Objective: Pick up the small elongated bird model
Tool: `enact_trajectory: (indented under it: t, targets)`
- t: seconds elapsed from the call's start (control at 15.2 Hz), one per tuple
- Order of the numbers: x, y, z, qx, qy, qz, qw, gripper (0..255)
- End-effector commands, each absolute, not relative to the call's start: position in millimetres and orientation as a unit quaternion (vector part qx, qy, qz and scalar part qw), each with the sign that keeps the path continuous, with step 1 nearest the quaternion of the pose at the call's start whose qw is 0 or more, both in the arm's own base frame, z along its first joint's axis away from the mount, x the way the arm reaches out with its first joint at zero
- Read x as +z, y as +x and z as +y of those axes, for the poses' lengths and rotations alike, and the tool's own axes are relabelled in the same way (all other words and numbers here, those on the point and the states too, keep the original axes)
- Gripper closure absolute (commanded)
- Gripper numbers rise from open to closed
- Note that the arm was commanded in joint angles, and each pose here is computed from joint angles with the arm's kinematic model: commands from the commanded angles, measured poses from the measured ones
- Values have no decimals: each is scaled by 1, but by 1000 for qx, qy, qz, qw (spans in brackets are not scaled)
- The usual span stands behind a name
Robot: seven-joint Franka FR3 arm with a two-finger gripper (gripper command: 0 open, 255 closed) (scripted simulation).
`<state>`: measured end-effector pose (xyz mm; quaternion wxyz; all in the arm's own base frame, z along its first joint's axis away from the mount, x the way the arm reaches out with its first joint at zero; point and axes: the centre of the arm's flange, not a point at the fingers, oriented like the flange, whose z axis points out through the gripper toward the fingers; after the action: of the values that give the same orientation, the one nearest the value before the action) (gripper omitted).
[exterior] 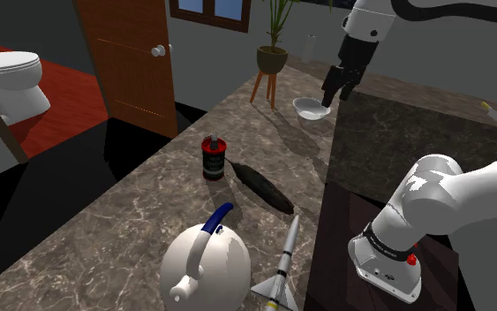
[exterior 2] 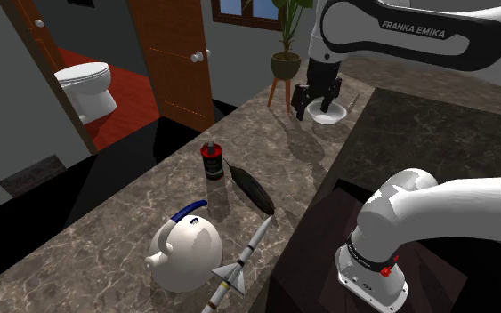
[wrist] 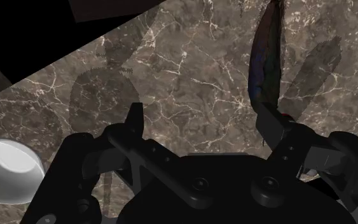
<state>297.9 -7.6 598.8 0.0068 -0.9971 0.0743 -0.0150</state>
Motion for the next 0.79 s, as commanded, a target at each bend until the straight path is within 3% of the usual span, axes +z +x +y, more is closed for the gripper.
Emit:
enact_trajectory:
  t: [0.0,0.73]
  targets:
    - [599,298,-8,-15,-997,74,7,0]
    - [487,358,61,-12,-999,33,17,0]
